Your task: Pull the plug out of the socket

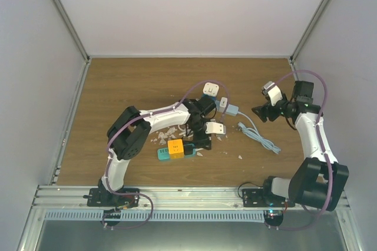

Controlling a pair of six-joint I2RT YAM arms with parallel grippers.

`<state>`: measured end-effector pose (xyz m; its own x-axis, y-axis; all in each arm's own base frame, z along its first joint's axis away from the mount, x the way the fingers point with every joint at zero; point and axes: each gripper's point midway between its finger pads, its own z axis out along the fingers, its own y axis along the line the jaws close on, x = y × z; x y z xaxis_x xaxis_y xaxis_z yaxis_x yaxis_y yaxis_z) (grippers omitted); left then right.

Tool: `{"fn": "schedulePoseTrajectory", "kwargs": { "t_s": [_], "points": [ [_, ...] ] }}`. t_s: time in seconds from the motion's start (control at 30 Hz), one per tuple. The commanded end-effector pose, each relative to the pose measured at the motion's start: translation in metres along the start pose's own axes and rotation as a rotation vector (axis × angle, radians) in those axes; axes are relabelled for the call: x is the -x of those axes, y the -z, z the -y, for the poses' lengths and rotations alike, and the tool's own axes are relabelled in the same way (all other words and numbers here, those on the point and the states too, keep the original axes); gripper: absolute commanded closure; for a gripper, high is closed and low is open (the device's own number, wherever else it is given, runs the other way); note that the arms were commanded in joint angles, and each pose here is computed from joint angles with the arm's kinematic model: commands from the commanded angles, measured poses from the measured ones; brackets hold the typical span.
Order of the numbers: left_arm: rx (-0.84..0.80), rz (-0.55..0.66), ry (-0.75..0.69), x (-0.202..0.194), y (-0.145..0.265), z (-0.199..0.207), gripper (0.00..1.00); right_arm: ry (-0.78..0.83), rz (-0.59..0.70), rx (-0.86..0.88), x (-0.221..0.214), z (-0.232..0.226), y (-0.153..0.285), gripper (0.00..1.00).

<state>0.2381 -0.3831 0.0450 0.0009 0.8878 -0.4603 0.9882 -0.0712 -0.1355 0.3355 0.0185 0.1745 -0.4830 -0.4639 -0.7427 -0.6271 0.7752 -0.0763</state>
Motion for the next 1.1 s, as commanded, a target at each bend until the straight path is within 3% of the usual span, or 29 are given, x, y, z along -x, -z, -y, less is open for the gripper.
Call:
{"fn": "schedulePoseTrajectory", "kwargs": {
  "t_s": [0.0,0.2,0.4,0.77,1.07],
  "points": [
    [0.002,0.084,-0.04,0.028,0.046,0.021,0.23,0.034,0.056,0.07,0.005,-0.016,0.003,0.13],
    [0.047,0.162,-0.031,0.033,0.1,0.034,0.01,0.102,0.151,0.171,0.022,-0.034,0.008,0.1],
    [0.18,0.247,0.063,0.01,0.161,0.024,0.01,0.175,0.228,0.32,0.036,-0.071,0.007,0.07],
    [0.514,0.411,0.541,-0.084,0.283,-0.04,0.01,0.415,0.235,0.593,0.051,-0.187,-0.017,0.08],
    [0.586,0.539,0.697,-0.11,0.32,-0.03,0.01,0.624,0.176,0.78,0.038,-0.268,-0.042,0.08]
  ]
}}
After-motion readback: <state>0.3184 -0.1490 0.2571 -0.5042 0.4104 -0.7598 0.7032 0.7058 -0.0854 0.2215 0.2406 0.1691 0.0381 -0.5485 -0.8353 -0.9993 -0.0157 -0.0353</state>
